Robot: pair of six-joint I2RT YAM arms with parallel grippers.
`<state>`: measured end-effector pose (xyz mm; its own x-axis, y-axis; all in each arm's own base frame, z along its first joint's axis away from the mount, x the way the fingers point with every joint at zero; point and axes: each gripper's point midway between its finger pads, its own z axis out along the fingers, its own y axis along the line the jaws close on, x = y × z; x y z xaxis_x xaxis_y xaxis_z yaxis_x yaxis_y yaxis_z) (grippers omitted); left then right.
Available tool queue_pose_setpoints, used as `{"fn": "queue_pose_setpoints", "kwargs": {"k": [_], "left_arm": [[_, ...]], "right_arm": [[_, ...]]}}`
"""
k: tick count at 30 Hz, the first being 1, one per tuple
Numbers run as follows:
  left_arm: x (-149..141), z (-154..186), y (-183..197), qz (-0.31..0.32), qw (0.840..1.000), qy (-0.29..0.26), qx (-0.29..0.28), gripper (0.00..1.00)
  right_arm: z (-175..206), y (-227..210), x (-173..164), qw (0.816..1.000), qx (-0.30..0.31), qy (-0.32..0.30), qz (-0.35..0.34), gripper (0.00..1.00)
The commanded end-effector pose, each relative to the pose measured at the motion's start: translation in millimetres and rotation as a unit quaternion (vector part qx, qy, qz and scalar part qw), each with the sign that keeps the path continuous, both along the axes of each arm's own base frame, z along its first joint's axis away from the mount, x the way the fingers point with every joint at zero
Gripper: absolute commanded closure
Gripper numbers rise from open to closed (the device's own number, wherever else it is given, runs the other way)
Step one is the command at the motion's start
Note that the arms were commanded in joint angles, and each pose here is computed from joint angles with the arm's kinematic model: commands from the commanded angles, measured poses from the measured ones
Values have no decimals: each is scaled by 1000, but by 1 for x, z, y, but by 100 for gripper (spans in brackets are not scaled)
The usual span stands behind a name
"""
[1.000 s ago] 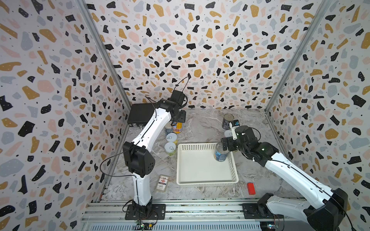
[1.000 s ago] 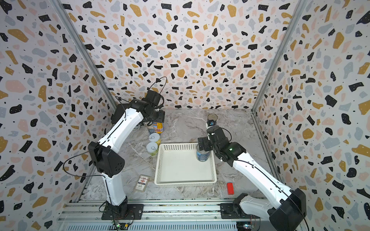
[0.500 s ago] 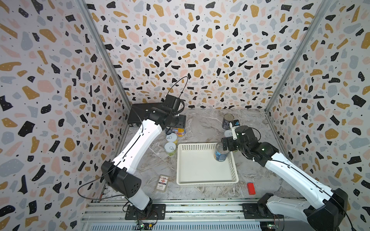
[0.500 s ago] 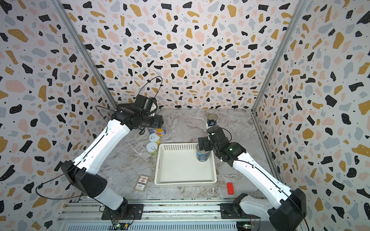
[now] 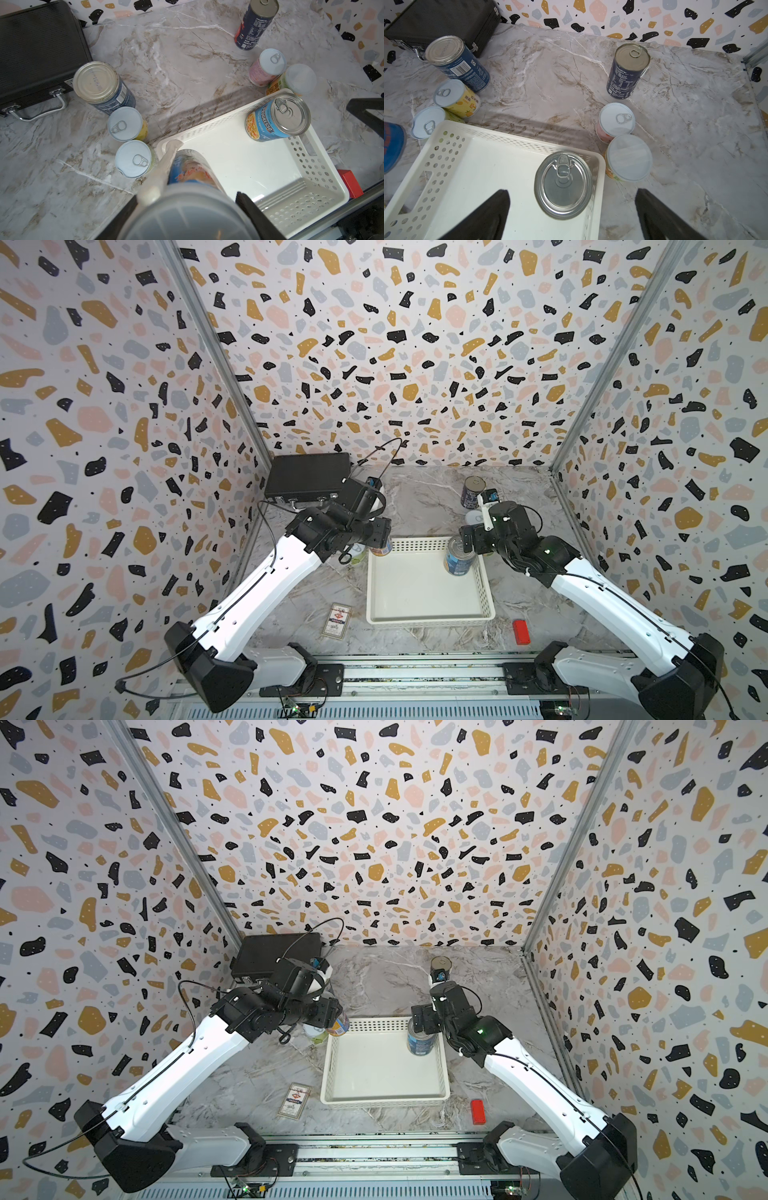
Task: Put the canned food in the basket
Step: Place the canned food in the basket.
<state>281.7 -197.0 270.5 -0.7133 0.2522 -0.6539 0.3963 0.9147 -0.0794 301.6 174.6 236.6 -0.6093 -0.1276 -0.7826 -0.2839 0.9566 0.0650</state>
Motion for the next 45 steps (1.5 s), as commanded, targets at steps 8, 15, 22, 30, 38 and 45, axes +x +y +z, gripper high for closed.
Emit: {"fn": "queue_pose_setpoints", "kwargs": {"k": [8, 15, 22, 30, 38, 45], "left_arm": [[1, 21, -38, -31, 996, -80, -17, 62], [-3, 1, -48, -35, 996, -82, -2, 60], [-1, -29, -58, -21, 998, -54, 3, 66], [8, -31, -43, 11, 996, -86, 28, 63], [15, -71, -64, -9, 998, -43, 44, 63], [28, -87, -55, 17, 998, -25, 62, 62]], "right_arm": [[8, -3, -2, 1000, 9, -11, -8, 0], [7, -2, -2, 1000, 10, -9, -6, 0], [8, -1, -1, 1000, 10, -7, -5, 0], [12, -6, -4, 1000, 12, -19, -10, 0], [4, -3, 0, 1000, 2, -7, -9, 0], [4, -2, 0, 1000, 5, -6, -8, 0]]}}
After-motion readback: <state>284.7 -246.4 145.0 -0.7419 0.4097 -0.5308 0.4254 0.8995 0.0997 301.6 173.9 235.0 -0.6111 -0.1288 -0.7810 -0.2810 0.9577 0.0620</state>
